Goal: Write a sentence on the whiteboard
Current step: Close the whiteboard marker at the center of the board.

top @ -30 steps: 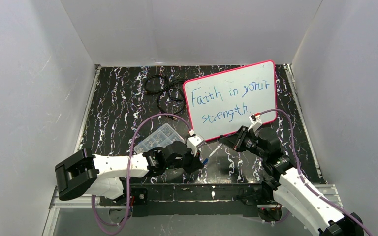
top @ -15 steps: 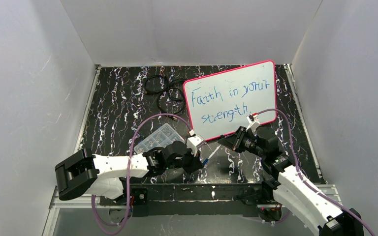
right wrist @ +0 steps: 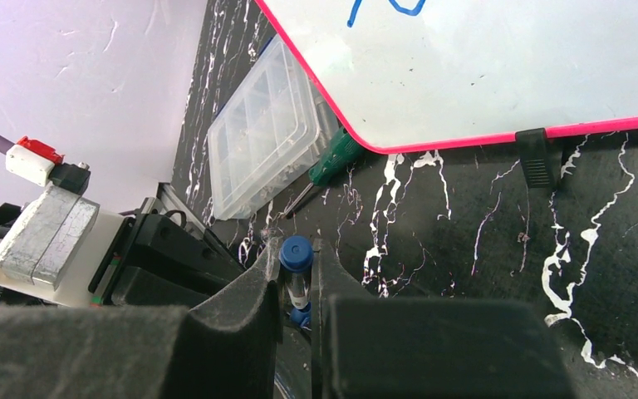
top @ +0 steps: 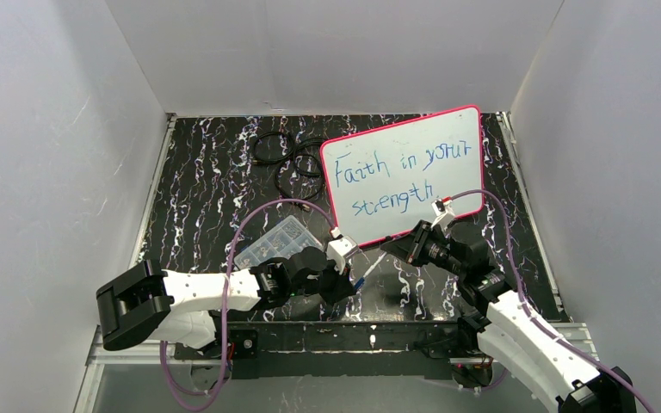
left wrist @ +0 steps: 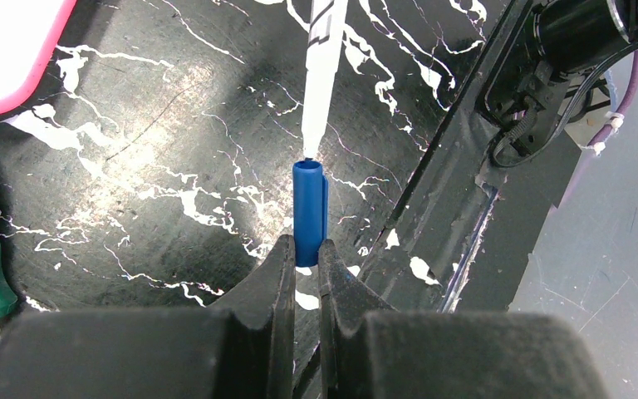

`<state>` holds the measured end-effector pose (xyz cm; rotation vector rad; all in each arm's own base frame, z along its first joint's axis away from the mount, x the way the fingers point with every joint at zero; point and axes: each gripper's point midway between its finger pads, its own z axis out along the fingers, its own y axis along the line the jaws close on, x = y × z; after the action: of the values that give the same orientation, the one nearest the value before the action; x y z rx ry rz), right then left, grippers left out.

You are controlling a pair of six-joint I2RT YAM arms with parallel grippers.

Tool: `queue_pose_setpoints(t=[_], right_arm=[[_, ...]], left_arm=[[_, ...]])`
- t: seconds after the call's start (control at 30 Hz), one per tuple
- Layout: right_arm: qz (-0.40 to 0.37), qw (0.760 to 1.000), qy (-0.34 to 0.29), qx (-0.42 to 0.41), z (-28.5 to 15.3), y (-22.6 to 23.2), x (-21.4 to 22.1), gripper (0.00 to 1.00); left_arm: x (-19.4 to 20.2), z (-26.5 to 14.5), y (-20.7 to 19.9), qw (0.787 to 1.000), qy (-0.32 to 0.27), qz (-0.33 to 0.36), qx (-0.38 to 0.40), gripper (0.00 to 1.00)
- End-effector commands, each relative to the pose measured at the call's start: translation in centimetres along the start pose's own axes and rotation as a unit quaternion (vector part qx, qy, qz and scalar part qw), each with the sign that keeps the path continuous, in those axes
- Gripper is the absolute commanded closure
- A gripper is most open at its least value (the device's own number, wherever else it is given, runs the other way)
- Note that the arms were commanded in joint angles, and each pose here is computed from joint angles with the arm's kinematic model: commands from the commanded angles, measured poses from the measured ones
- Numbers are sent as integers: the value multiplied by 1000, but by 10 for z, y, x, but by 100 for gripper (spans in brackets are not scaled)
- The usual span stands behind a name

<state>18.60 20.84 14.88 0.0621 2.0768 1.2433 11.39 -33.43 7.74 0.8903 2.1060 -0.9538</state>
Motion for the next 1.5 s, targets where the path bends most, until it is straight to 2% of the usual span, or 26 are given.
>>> queue_pose_setpoints(t=[0.0, 0.7, 1.1, 1.47], right_arm=[[-12, 999, -7, -29, 1, 15, -8, 99], [-4, 999, 26, -31, 6, 9, 7, 99], [3, 996, 86, -37, 5, 4, 31, 99], [11, 995, 95, -34, 1, 1, 41, 99]], left_arm=[[-9, 0, -6, 1000, -14, 9, 9, 100], [-13, -2, -7, 1000, -24, 11, 9, 100], [-42, 6, -2, 998, -61, 12, -26, 100], [-61, 11, 0, 995, -90, 17, -39, 100]])
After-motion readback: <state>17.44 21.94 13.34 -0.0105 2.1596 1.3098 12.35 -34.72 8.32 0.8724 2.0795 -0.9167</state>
